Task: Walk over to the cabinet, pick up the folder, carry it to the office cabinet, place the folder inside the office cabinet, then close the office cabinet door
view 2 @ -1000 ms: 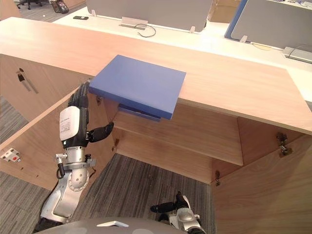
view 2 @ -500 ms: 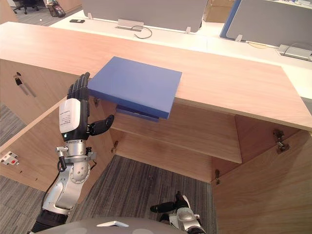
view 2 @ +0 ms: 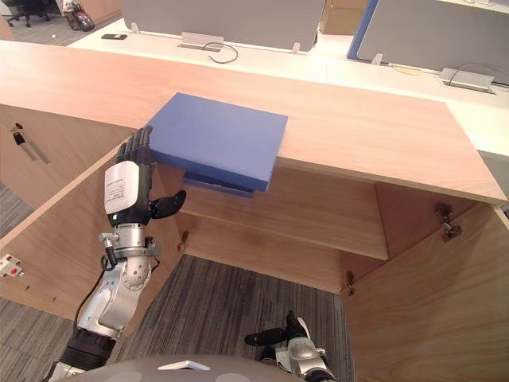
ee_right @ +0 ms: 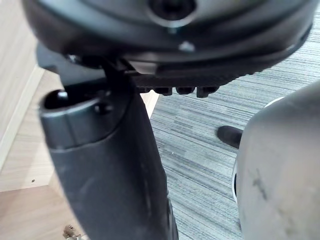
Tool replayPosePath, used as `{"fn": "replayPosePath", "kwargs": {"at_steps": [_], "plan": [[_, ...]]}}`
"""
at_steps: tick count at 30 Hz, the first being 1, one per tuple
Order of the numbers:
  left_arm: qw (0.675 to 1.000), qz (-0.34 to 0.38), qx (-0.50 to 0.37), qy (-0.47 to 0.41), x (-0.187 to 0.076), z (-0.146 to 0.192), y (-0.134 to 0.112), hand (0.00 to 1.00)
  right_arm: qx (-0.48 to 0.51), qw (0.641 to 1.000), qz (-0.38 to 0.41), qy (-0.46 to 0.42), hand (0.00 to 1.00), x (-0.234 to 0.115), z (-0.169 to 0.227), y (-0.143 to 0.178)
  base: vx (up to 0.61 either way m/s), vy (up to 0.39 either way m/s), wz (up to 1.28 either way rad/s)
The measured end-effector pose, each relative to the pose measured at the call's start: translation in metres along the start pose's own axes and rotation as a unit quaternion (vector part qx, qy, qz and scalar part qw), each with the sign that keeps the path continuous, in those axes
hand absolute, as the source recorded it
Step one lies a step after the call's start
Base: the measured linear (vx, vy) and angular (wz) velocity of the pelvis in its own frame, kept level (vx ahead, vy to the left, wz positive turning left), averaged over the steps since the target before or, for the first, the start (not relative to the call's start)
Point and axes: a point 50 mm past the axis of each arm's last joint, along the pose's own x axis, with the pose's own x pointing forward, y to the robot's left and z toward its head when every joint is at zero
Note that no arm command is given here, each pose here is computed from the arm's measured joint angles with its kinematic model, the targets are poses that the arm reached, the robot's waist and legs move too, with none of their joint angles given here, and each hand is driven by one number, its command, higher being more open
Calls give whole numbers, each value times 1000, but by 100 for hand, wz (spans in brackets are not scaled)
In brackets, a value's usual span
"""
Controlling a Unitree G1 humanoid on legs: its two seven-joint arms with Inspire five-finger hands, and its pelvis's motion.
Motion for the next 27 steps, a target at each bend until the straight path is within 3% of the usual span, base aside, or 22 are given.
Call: {"fn": "replayPosePath", "kwargs": {"at_steps": [27], "plan": [[998, -21, 44, -33, 29, 2, -10, 100, 0, 1000, 3, -9, 100, 0, 4, 1, -37, -4, -3]]}}
